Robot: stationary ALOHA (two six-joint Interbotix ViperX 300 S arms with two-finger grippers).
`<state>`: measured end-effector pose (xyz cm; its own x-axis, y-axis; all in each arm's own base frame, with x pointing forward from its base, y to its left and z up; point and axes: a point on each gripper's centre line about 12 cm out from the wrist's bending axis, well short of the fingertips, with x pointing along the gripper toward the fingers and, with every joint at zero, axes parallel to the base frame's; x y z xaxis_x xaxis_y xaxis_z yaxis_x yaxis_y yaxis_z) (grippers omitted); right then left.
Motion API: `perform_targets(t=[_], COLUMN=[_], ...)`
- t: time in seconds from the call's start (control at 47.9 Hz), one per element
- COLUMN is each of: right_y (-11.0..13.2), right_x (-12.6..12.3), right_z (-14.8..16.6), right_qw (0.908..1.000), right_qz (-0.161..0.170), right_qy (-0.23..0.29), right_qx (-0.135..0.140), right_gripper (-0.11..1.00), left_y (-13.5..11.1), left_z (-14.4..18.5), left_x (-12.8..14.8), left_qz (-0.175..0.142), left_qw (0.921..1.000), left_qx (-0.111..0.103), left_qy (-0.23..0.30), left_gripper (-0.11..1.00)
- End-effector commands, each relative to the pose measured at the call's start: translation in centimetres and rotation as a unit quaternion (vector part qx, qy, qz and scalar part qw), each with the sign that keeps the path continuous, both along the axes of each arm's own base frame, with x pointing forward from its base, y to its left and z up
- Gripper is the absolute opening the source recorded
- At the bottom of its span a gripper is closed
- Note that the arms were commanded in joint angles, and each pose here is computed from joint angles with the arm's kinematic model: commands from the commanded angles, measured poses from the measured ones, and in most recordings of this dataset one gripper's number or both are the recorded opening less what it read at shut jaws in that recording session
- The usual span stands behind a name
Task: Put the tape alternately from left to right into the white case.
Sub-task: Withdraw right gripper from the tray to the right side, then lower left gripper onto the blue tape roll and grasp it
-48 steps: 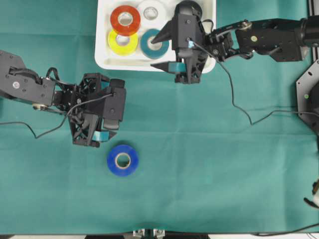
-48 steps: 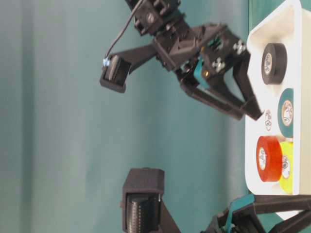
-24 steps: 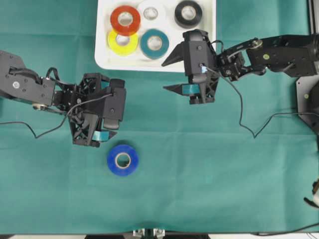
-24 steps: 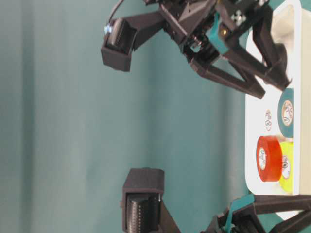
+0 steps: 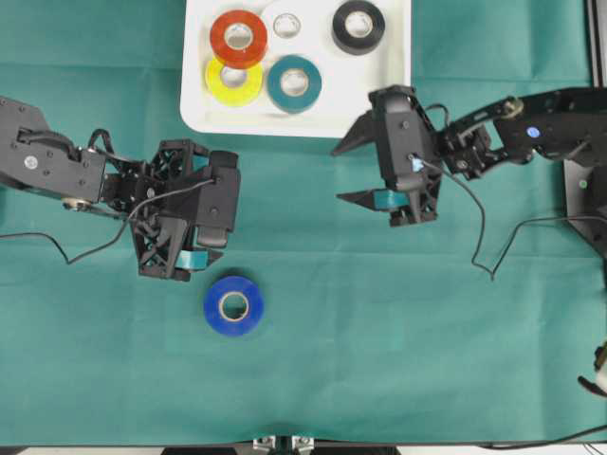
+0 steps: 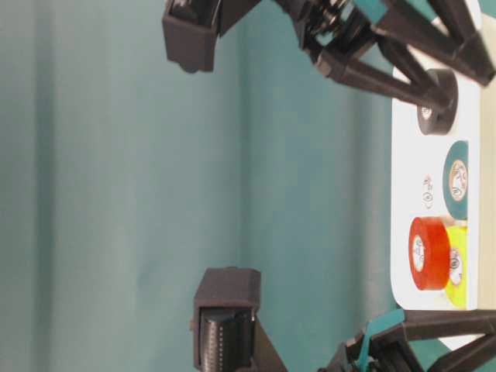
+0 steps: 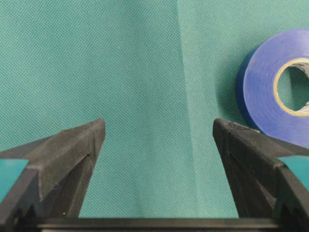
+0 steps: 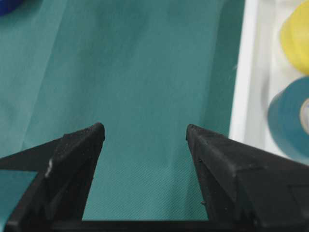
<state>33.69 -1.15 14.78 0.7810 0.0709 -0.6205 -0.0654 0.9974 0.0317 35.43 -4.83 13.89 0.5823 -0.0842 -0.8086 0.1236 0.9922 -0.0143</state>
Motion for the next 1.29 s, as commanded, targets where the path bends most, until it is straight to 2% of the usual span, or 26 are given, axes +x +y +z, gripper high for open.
perform_targets(t=[0.0, 0.271, 0.585, 0.877, 1.169, 1.273], right_y=[0.2, 0.2, 0.2, 0.1, 0.1, 0.1], right_x=[-0.1, 0.1, 0.1, 0.0, -0.1, 0.0], right_z=[1.0, 1.2, 1.2, 1.1, 1.0, 1.0], right_qw=[0.9999, 0.9998, 0.9998, 0.9999, 0.9999, 0.9999], right_qz=[0.0, -0.001, -0.001, -0.002, -0.003, -0.003], right_qy=[-0.015, -0.018, -0.018, -0.015, -0.013, -0.014], right_qx=[0.004, 0.005, 0.005, 0.003, 0.003, 0.003], right_gripper=[0.76, 0.76, 0.76, 0.76, 0.76, 0.76], left_y=[-0.1, -0.1, -0.5, -2.9, -5.6, -6.4], left_z=[1.5, 1.5, 1.8, 1.7, 1.0, 0.6], left_x=[0.6, 0.7, 1.0, 1.7, 1.8, 1.8], left_qz=[0.0, 0.002, 0.016, 0.024, 0.041, 0.042], left_qw=[0.9997, 0.9997, 0.9993, 0.9983, 0.9958, 0.9952], left_qx=[-0.004, -0.005, -0.021, -0.049, -0.082, -0.087], left_qy=[-0.025, -0.024, -0.026, -0.021, 0.008, 0.017], left_gripper=[0.57, 0.57, 0.57, 0.57, 0.57, 0.57])
